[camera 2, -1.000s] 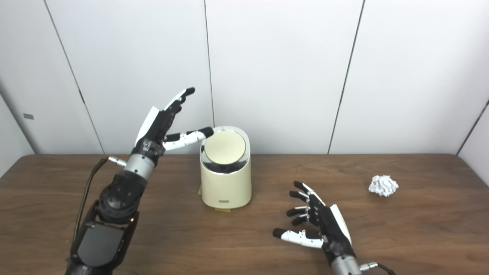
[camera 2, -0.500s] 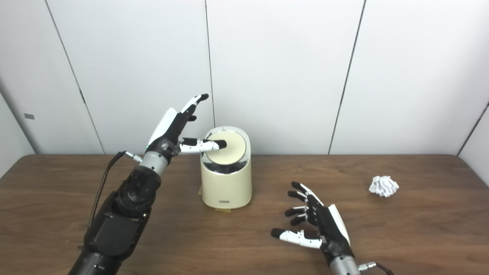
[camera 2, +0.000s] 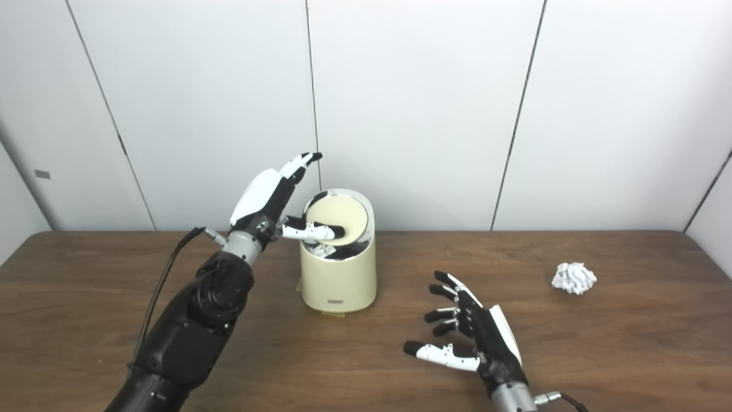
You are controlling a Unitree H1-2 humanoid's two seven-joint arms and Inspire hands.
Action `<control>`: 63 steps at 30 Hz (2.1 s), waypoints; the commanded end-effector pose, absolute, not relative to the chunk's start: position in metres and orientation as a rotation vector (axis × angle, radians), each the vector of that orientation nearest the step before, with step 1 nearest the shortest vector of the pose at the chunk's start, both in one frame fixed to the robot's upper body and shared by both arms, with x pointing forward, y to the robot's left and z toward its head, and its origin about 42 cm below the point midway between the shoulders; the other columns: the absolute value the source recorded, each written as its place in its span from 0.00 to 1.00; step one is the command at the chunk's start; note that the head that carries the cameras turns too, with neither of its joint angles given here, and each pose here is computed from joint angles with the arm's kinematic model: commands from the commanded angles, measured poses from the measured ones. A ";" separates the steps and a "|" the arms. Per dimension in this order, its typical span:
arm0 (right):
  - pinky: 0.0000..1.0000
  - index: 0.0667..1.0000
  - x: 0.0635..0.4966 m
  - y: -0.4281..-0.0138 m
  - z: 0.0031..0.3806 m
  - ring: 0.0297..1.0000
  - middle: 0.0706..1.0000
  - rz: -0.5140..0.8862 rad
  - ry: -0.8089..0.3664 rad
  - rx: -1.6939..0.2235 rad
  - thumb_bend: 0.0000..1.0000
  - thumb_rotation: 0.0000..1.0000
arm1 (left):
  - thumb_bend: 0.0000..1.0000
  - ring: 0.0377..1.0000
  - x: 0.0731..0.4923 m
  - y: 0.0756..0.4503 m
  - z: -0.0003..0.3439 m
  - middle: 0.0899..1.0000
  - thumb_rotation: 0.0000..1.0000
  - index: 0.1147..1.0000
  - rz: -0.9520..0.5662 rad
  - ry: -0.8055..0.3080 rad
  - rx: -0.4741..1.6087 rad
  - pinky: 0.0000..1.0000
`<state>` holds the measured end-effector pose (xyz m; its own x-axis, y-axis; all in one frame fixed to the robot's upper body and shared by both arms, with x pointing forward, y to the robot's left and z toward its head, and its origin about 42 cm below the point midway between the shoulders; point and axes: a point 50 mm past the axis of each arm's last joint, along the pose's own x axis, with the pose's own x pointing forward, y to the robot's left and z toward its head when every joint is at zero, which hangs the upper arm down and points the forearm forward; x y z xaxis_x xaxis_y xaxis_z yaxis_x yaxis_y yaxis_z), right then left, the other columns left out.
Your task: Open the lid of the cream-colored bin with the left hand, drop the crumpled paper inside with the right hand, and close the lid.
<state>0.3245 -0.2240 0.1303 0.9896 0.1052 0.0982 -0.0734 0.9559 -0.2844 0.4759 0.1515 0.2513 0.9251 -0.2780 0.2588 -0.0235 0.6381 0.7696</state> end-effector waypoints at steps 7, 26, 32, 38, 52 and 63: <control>0.50 0.86 0.333 -0.219 0.153 0.60 0.81 0.093 -0.223 -0.283 0.83 0.24 | 0.88 1.00 0.487 0.145 0.283 1.00 0.18 1.00 -0.088 -0.489 0.938 0.95; 0.50 0.86 0.333 -0.216 0.157 0.61 0.82 0.092 -0.225 -0.291 0.82 0.24 | 0.94 1.00 0.479 0.137 0.296 1.00 0.04 1.00 -0.219 -0.397 1.495 0.87; 0.49 0.86 0.333 -0.216 0.157 0.60 0.81 0.090 -0.231 -0.294 0.83 0.25 | 0.96 0.99 0.477 0.143 0.289 1.00 0.03 1.00 -0.249 -0.363 1.554 0.87; 0.50 0.86 0.334 -0.216 0.157 0.61 0.81 0.090 -0.228 -0.294 0.82 0.25 | 0.88 0.97 0.471 0.149 0.305 1.00 0.12 0.99 -0.176 -0.431 1.313 0.85; 0.53 0.86 0.332 -0.218 0.155 0.61 0.82 0.082 -0.205 -0.286 0.78 0.20 | 0.79 0.90 0.455 0.180 0.320 0.95 0.15 0.96 0.042 -0.604 0.848 0.72; 0.51 0.86 0.332 -0.222 0.156 0.61 0.82 0.075 -0.212 -0.287 0.77 0.23 | 0.79 0.83 0.408 0.212 0.276 0.87 0.14 0.90 -0.004 -0.443 0.449 0.63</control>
<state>0.3238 -0.2228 0.1348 0.9889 0.1002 0.1093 -0.0648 0.9550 -0.2894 0.4099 0.2150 0.2581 0.9296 -0.0897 0.3576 -0.0886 0.8873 0.4526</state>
